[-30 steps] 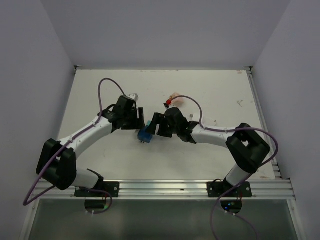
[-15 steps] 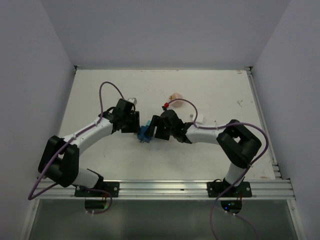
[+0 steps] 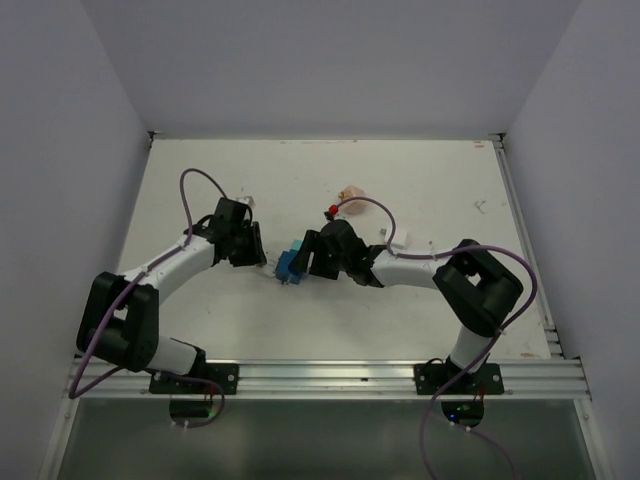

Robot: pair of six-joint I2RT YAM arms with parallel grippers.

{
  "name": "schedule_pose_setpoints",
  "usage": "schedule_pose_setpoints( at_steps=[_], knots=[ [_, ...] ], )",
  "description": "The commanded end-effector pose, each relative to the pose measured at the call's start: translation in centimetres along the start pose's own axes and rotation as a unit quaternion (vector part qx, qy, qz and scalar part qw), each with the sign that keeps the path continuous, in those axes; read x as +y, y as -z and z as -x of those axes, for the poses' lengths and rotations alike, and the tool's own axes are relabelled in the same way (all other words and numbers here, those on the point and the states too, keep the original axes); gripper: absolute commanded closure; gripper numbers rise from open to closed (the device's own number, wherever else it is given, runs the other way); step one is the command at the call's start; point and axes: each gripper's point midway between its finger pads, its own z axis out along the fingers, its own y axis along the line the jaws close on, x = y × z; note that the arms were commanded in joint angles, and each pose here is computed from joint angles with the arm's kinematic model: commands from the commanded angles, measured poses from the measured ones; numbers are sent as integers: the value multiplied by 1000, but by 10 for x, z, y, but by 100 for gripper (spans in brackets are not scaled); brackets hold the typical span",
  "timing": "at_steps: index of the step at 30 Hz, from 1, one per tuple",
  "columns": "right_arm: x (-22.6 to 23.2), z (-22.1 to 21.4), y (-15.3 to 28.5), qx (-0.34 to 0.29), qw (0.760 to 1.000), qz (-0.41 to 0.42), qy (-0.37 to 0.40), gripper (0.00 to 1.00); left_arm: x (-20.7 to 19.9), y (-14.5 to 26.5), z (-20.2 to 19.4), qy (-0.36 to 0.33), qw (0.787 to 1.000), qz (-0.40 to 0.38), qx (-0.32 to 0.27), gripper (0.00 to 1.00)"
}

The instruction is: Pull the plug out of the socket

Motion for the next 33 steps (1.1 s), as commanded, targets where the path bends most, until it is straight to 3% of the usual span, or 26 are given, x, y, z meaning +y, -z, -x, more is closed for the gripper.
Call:
schedule_pose_setpoints(
  at_steps=[1, 6, 10, 13, 33],
  knots=[
    [-45, -10, 0, 3, 997, -81, 12, 34, 8, -1, 5, 9, 1000, -16, -12, 63],
    [-45, -9, 1, 2, 997, -80, 13, 34, 4, -9, -6, 32, 998, -52, 11, 60],
    [-37, -2, 6, -4, 997, -71, 31, 34, -4, -9, -6, 39, 996, -79, 10, 46],
    [-35, 4, 9, -11, 996, -79, 45, 34, -6, -9, -6, 43, 995, -91, 10, 41],
    [-20, 31, 26, -37, 990, -92, 97, 33, -1, -10, -22, 70, 991, -115, 24, 38]
  ],
)
